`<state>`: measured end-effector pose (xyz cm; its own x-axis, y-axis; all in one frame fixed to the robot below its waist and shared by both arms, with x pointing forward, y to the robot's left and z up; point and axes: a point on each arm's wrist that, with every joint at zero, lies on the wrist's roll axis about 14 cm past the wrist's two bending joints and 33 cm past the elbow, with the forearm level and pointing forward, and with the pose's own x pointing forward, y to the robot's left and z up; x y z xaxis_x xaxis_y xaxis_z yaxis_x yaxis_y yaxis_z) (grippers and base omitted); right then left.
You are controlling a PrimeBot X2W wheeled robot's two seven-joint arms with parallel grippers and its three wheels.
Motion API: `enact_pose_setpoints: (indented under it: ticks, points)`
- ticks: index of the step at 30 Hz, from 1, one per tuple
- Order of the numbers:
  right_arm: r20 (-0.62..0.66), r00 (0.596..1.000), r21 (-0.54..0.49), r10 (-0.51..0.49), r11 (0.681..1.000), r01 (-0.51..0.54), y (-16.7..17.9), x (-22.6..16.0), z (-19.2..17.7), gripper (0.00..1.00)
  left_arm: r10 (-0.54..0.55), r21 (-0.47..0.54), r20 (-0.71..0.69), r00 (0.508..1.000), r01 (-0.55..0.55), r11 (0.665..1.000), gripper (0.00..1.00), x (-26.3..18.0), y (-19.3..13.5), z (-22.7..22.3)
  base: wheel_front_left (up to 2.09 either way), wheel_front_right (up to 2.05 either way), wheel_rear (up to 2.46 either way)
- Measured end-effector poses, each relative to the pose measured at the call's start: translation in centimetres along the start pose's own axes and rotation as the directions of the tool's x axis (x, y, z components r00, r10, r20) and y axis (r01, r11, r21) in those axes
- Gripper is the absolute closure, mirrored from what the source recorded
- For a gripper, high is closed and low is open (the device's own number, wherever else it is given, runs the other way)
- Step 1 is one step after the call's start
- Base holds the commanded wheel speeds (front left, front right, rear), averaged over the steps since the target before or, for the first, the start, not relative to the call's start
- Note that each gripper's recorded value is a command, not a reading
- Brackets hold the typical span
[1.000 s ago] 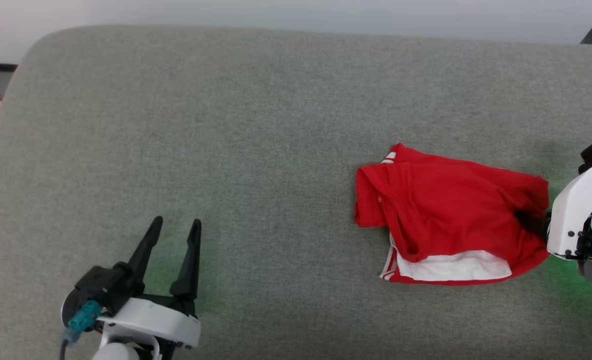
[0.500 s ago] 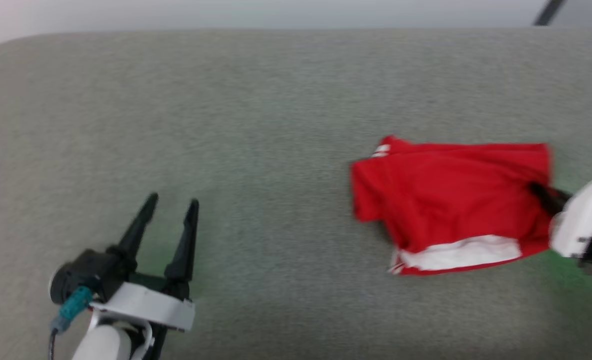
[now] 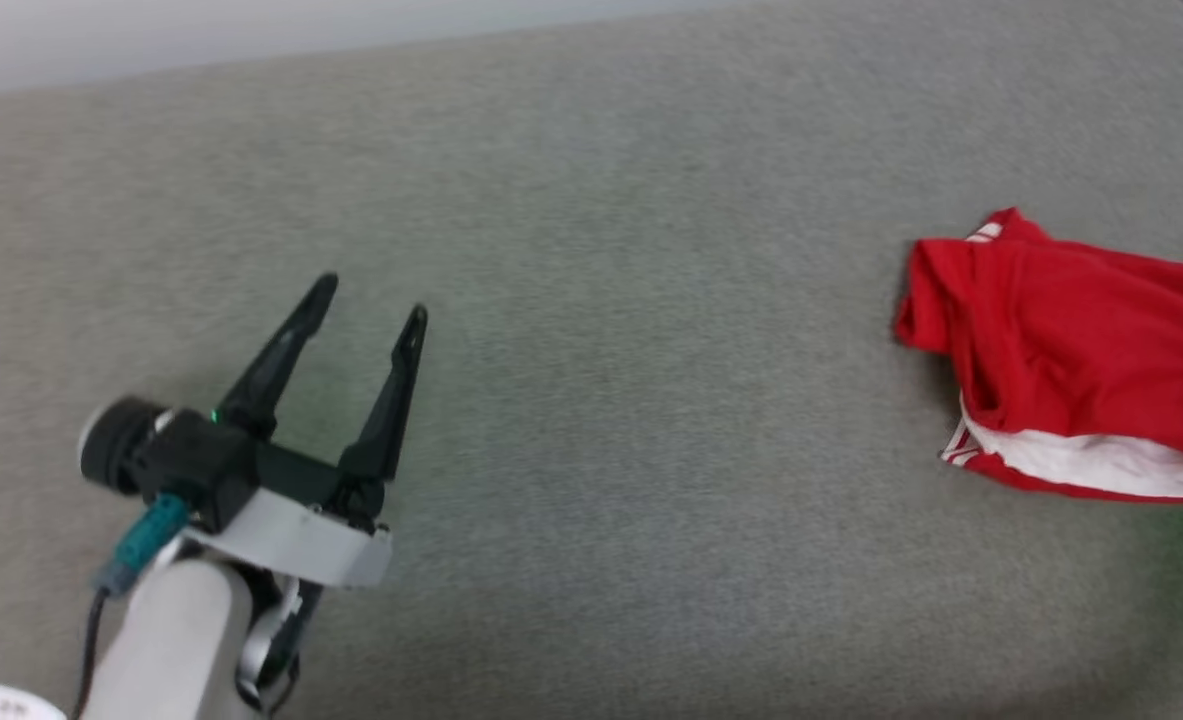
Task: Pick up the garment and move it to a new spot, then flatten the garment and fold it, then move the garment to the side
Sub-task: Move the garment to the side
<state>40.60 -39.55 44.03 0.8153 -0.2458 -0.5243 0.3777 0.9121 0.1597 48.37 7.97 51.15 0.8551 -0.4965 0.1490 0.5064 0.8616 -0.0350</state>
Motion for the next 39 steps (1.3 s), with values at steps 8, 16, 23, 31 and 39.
enact_pose_setpoints:
  ticks: [8, 16, 23, 31, 39]
  points:
    - [0.076, 0.989, -0.038, -0.129, 0.99, 0.132, -3.5, 1.0, 3.4, 1.0, -0.113, 0.04, 0.015, 0.993, 0.112, 0.993, 0.0, 3.7, -1.0, -0.8, 0.0, 0.0, 0.0]
    - [0.106, 0.968, -0.111, -0.229, 0.964, 0.241, -5.4, 3.5, 5.6, 1.0, -0.178, 0.085, 0.028, 0.984, 0.175, 0.981, 0.0, 6.7, -0.6, -1.8, 0.0, 0.0, 0.0]
    - [0.112, 0.957, -0.186, -0.266, 0.941, 0.284, -5.5, 6.1, 5.5, 1.0, -0.22, 0.111, 0.003, 0.975, 0.219, 0.969, 0.0, 8.0, -0.5, -4.0, 0.0, 0.0, 0.0]
    - [0.057, 0.959, -0.258, -0.278, 0.924, 0.283, -4.7, 8.3, 3.0, 1.0, -0.206, 0.115, -0.018, 0.978, 0.207, 0.972, 0.0, 8.2, 0.7, -5.5, 0.0, 0.0, 0.0]
    - [0.054, 0.957, -0.245, -0.286, 0.925, 0.29, -4.6, 8.7, 2.7, 0.0, -0.192, 0.142, 0.009, 0.981, 0.189, 0.972, 0.0, 8.4, 1.3, -4.5, 0.0, 0.0, 0.0]
